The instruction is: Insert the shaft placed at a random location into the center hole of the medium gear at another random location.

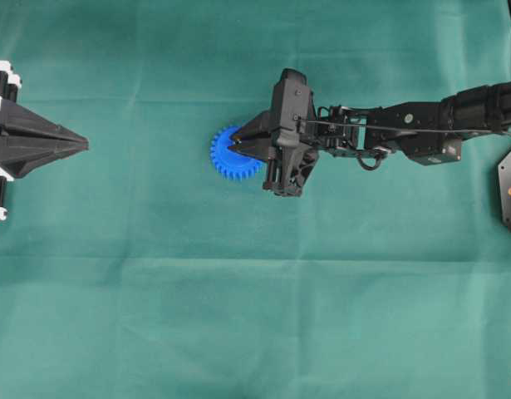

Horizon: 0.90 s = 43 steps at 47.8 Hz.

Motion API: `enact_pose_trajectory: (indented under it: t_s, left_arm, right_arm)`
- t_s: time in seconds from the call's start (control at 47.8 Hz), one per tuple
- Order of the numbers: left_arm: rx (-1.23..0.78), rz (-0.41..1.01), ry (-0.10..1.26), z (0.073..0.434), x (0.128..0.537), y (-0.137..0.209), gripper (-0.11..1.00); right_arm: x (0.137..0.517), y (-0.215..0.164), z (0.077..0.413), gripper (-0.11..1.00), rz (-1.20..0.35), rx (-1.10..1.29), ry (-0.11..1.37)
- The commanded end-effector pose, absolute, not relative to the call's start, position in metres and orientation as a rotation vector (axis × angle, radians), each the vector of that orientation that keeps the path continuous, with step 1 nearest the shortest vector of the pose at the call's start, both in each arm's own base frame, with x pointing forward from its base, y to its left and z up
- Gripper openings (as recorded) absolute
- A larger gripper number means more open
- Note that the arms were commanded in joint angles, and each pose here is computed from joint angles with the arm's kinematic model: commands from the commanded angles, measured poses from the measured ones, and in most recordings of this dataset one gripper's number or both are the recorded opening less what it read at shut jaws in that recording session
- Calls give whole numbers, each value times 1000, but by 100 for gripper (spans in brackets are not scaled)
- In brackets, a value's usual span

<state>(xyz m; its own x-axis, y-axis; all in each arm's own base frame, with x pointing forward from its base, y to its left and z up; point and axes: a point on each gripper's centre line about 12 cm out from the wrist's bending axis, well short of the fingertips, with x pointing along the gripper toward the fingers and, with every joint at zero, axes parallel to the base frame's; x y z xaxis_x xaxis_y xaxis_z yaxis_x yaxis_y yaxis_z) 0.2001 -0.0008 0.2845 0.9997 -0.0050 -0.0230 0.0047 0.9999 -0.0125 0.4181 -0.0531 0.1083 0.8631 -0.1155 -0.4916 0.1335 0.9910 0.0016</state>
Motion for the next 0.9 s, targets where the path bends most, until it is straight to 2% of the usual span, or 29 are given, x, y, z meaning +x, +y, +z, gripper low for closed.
enact_pose_trajectory:
  t_s: [0.0, 0.732, 0.774, 0.879]
  left_arm:
    - [-12, -4, 8, 290, 202, -1, 0]
    - [-12, -4, 8, 290, 202, -1, 0]
    - [-12, -5, 8, 290, 202, -1, 0]
    - [-12, -5, 8, 290, 202, -1, 0]
  right_arm:
    - [422, -54, 120, 13, -138, 50, 471]
    - [421, -54, 118, 14, -136, 50, 481]
    - [421, -54, 118, 18, -136, 50, 480]
    - [421, -54, 118, 46, -136, 52, 480]
